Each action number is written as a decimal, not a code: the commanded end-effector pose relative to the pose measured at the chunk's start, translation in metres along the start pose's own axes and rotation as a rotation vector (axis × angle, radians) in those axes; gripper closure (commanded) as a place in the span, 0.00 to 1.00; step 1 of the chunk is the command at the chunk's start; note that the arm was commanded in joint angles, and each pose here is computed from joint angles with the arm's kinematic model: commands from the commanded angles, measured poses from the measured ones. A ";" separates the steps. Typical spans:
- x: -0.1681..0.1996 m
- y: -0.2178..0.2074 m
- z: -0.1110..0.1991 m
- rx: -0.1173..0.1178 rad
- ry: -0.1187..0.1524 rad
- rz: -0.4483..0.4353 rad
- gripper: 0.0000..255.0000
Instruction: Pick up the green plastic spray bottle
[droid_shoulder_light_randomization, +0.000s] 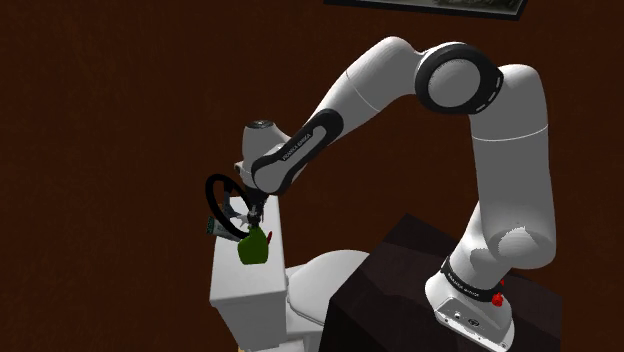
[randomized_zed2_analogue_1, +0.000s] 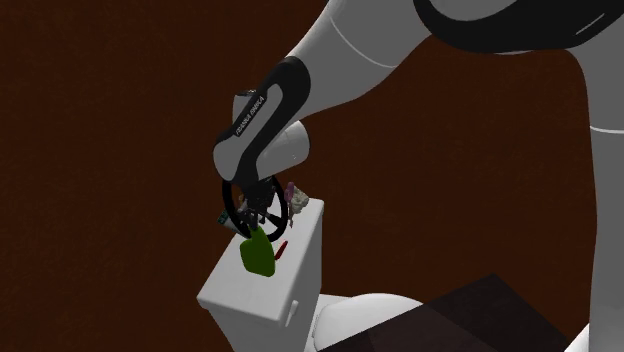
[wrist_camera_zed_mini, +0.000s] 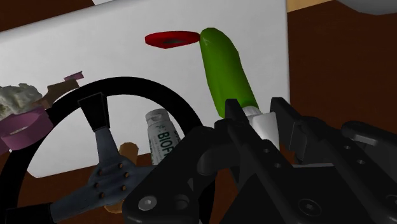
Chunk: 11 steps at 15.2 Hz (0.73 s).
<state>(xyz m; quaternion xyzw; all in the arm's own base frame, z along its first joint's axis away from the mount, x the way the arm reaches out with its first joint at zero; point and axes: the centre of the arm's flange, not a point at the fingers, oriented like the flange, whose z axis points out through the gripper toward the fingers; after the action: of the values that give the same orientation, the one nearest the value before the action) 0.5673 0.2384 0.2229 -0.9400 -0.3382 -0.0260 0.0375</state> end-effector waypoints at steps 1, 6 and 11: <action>0.000 0.000 0.000 0.001 -0.001 0.000 1.00; 0.001 -0.001 -0.021 0.001 -0.001 0.000 1.00; 0.003 -0.003 -0.047 0.001 -0.001 0.000 1.00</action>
<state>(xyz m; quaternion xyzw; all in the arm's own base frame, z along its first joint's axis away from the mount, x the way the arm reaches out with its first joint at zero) 0.5663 0.2377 0.2642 -0.9400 -0.3382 -0.0255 0.0376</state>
